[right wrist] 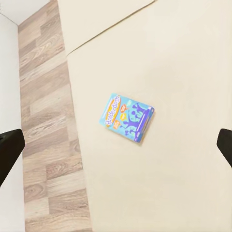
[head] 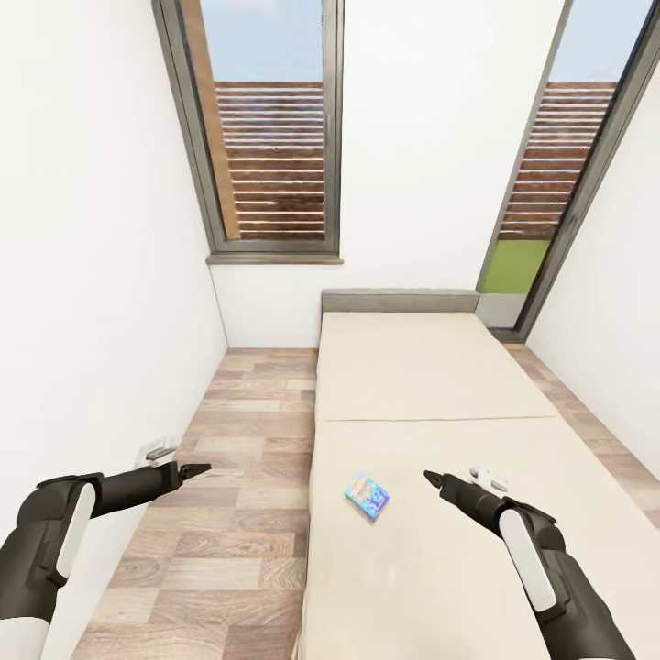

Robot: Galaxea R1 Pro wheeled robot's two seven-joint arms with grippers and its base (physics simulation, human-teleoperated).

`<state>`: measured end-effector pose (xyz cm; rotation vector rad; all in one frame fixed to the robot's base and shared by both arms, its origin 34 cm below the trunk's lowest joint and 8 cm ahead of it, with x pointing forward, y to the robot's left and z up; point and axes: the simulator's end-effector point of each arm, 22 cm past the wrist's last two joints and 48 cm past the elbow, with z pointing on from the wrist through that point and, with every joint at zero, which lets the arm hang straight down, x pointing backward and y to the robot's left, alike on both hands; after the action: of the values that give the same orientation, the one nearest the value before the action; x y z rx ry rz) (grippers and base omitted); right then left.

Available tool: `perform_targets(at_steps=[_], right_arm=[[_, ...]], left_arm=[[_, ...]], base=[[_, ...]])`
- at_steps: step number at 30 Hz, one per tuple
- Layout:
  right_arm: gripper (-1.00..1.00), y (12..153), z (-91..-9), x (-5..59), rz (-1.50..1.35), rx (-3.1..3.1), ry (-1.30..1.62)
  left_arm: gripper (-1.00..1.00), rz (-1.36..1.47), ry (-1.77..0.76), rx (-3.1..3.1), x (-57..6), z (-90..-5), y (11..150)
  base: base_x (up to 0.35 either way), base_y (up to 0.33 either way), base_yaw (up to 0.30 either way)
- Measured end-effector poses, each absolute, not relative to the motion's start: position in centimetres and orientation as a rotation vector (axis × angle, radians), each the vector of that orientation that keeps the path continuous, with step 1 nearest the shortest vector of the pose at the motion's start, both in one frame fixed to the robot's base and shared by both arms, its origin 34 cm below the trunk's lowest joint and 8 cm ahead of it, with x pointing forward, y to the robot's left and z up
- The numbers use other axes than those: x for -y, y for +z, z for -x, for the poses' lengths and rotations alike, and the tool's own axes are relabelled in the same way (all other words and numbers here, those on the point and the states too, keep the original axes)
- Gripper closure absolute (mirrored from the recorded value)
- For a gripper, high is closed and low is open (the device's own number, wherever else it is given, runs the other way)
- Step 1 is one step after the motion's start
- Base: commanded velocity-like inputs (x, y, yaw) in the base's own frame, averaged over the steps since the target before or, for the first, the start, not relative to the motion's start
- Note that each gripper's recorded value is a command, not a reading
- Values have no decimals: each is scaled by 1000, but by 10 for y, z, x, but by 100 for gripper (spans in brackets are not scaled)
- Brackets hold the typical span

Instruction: Put all the toys in the child's room - the three board games (two on the bed and one on the table), the two jigsaw puzzles on the table, and the tennis ball on the table - inside the toy box on the table in the child's room.

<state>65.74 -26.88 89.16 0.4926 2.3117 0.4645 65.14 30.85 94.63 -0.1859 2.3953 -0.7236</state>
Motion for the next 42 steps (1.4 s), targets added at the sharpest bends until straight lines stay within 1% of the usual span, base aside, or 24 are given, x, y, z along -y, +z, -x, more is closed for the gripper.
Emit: perform_targets(at_steps=[11,21,42], right_arm=[[-100,891,-657,268,-492,-2314,465],[-100,888,-656,269,-494,-2319,464],[-100,891,-660,271,-496,-2289,453]], left_arm=[[-100,184,-725,-2393,-308,-652,946],[-100,187,-719,-2397,-310,-652,943],[-100,187,-717,-2398,-310,-652,943]], base=[[8,1,0],[140,65,0],[5,51,0]])
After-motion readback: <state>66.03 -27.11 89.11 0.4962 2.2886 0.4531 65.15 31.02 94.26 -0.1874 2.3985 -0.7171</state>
